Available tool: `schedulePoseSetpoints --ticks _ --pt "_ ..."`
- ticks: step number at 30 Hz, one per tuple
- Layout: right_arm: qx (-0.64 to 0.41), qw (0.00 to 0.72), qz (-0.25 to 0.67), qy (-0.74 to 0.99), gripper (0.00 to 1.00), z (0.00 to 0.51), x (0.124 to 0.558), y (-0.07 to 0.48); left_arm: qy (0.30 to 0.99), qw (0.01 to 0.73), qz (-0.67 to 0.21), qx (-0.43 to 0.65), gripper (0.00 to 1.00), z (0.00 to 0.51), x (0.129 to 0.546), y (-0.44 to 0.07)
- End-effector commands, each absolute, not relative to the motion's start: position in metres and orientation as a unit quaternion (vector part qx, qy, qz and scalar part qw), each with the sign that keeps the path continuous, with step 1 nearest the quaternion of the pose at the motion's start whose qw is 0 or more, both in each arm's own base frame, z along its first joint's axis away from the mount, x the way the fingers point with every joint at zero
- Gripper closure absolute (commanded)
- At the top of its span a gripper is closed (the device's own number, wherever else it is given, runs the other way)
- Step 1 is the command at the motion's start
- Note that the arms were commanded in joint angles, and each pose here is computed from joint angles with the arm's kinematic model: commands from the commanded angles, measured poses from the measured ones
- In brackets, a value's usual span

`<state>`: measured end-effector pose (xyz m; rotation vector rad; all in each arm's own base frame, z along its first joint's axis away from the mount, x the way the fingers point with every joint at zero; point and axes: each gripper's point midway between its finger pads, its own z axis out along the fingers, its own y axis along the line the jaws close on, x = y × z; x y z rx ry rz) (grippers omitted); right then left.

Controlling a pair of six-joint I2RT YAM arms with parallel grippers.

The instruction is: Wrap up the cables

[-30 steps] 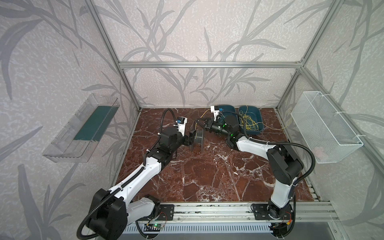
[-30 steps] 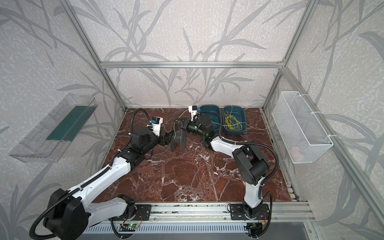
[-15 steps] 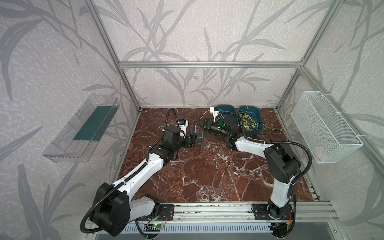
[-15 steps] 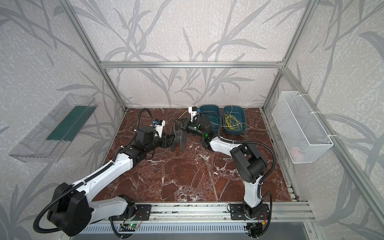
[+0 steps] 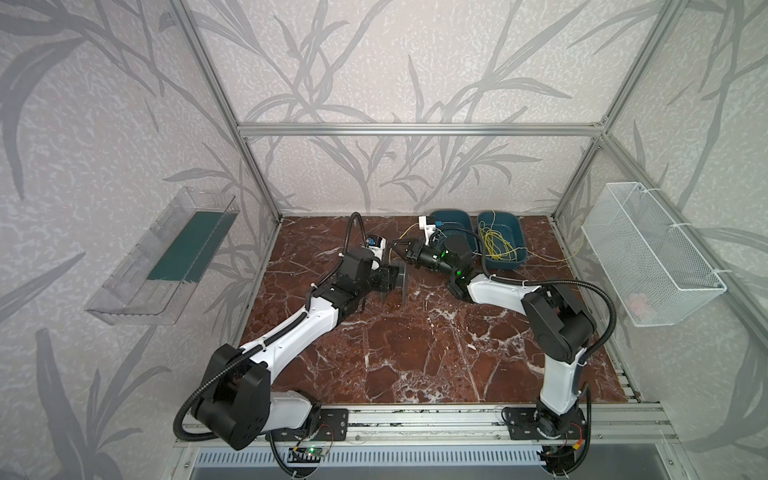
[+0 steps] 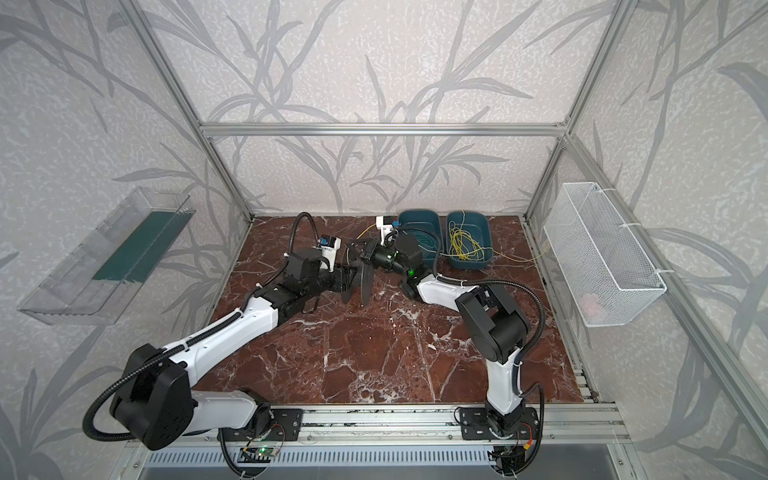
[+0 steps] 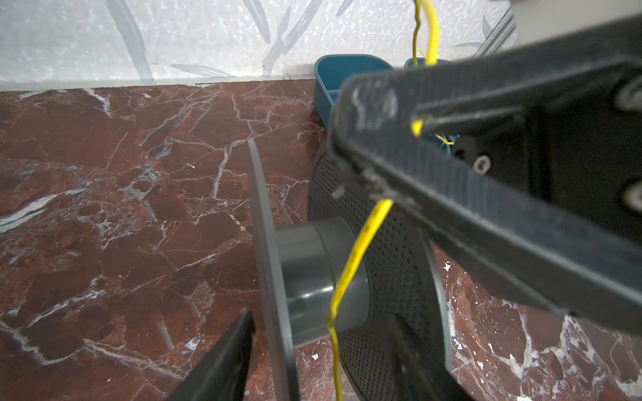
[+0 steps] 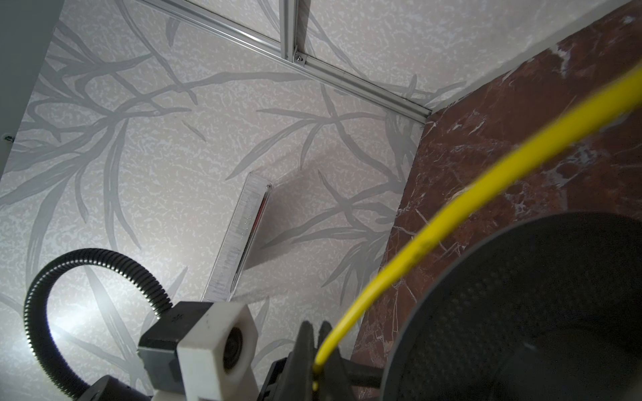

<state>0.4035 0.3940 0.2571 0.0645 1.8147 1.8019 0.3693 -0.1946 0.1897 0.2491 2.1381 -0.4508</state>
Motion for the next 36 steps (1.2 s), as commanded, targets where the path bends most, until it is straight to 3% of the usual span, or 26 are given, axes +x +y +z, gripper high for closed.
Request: schedulePoseSetpoints --ticks 1,8,21,29,33,36 --pt "0.017 0.303 0.685 0.662 1.00 0.269 0.404 0.395 0.866 0.468 -0.152 0.092 0.43 0.196 0.378 -0.189" --pt "0.021 0.305 0.687 0.659 1.00 0.268 0.405 0.396 0.876 0.459 -0.120 0.086 0.52 0.186 0.378 -0.184" --pt "0.053 0.303 0.714 0.629 1.00 0.276 0.408 0.394 0.878 0.455 -0.112 0.100 0.47 0.178 0.371 -0.191" --pt "0.052 0.295 0.708 0.639 1.00 0.264 0.404 0.398 0.876 0.462 -0.093 0.104 0.58 0.178 0.374 -0.186" --pt "0.053 0.290 0.706 0.643 1.00 0.257 0.403 0.400 0.877 0.459 -0.093 0.111 0.71 0.174 0.373 -0.187" --pt "0.053 0.287 0.707 0.644 1.00 0.255 0.403 0.401 0.877 0.458 -0.093 0.115 0.74 0.173 0.372 -0.187"
